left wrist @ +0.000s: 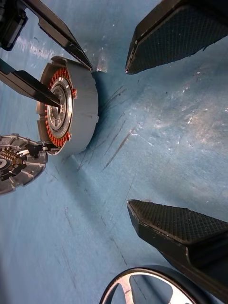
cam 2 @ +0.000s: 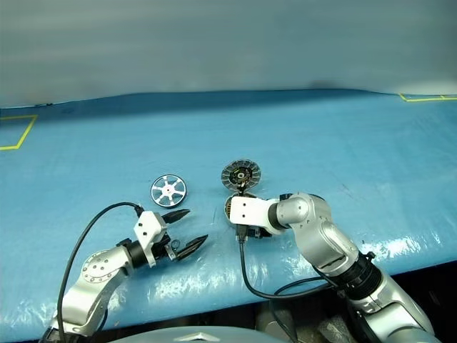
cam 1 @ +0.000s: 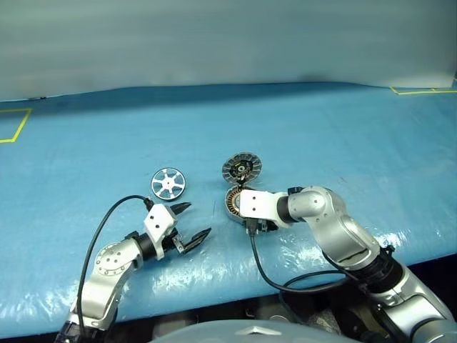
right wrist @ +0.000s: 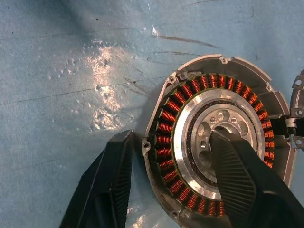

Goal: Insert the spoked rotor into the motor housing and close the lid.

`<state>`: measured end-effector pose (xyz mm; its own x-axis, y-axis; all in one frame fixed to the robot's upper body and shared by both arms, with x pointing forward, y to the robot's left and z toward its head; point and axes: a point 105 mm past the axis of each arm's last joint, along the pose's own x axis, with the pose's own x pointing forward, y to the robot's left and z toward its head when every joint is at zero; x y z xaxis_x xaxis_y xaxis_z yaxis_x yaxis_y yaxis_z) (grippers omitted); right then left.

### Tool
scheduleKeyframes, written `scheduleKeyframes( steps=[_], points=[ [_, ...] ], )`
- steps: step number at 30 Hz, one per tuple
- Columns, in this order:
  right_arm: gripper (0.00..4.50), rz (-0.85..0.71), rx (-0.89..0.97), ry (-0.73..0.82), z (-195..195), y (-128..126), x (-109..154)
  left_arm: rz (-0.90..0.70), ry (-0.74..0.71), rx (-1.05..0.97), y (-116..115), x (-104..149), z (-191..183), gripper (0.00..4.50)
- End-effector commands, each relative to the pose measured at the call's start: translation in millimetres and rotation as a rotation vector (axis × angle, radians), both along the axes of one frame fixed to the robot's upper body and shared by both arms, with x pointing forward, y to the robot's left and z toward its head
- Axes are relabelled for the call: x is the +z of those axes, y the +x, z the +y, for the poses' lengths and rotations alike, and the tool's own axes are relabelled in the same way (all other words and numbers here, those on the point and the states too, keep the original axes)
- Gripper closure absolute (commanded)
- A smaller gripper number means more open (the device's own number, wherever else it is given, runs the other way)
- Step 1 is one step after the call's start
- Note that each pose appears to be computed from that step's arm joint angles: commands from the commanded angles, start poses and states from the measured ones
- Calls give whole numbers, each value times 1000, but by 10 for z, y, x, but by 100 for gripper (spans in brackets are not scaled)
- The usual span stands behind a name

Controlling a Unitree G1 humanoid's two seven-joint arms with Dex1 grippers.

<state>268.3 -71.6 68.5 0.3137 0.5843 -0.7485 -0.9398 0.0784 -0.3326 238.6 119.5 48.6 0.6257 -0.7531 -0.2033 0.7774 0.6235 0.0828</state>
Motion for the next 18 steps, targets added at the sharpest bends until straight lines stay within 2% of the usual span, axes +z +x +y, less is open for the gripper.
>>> scheduleKeyframes(
  steps=[1, 4, 6, 9, 12, 18],
  points=[
    [111, 81, 15, 11, 30, -83, -147, -35, -10, -30, 9, 124, -45, 0],
    [12, 78, 62, 38, 67, -131, -53, -63, -3, -30, 21, 190, -17, 0],
    [12, 51, 91, 65, 73, -147, 47, -78, -25, -24, 21, 260, 5, 0],
    [12, 17, 114, 211, 114, -200, 321, -104, -26, -2, 11, 354, 84, 0],
    [12, -22, 119, 307, 114, -255, 490, -119, -9, 28, -13, 395, 185, 0],
    [12, -101, -43, 559, 77, -224, 738, -70, 31, 64, -165, 306, 353, 0]
  ],
)
